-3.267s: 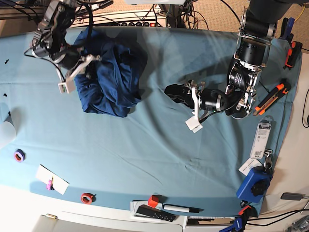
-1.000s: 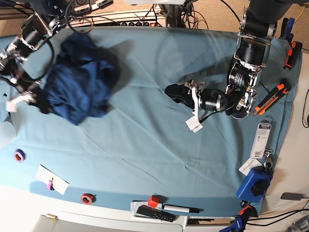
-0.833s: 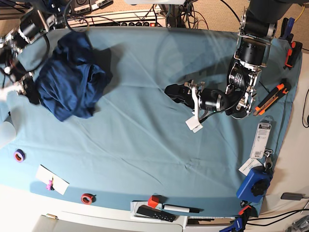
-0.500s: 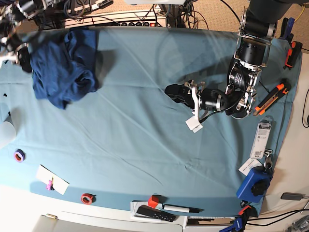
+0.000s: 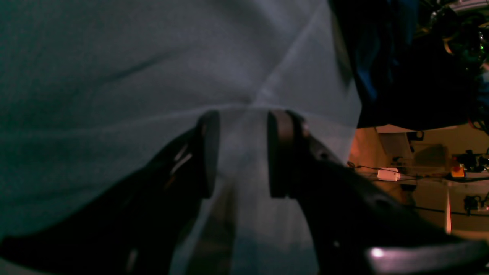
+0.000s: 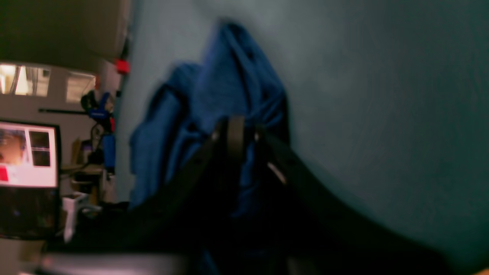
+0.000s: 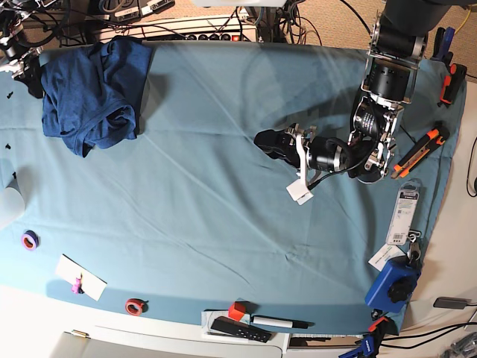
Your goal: Layout the t-shirt on the table in an organized manner, then fold the t-shirt properly
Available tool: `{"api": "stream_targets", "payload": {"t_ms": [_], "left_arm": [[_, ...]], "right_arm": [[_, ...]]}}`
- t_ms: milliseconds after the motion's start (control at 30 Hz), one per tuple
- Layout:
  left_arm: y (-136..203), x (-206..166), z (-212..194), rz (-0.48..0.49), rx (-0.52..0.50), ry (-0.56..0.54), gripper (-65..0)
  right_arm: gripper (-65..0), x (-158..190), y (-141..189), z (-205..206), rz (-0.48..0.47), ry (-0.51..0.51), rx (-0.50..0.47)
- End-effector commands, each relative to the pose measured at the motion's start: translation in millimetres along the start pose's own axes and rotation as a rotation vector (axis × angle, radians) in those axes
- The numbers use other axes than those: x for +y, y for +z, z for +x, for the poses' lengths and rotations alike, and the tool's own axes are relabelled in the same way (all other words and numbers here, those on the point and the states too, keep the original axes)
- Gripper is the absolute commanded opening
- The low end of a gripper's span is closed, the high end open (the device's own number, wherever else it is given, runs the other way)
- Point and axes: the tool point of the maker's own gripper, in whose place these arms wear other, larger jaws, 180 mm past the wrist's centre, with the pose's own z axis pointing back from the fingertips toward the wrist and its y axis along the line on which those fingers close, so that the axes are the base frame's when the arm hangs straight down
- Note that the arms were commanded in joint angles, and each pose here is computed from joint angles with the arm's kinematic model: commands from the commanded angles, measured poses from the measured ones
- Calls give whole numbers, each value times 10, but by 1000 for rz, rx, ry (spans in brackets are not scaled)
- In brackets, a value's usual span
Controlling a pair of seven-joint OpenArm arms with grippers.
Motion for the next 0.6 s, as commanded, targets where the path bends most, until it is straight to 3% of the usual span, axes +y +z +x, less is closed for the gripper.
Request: {"api": "stream_targets", "payload": {"t_ms": [0, 67, 333, 500, 567], "left_arm": [[49, -46, 196, -12, -49, -32, -431], [50, -46, 217, -12, -61, -32, -431], [-13, -105, 276, -31, -90, -31, -431], [-265, -439, 292, -166, -138, 18, -429], [-461, -644, 232, -230, -118, 31, -374]], "right_arm": [[-475, 129, 43, 276, 34, 50, -61], [-390, 208, 55, 405, 62, 64, -88], [-388, 697, -21, 1126, 167, 187, -196], [-388, 797, -357, 839, 191, 210, -48], [-388, 817, -501, 642, 202, 208, 22]]}}
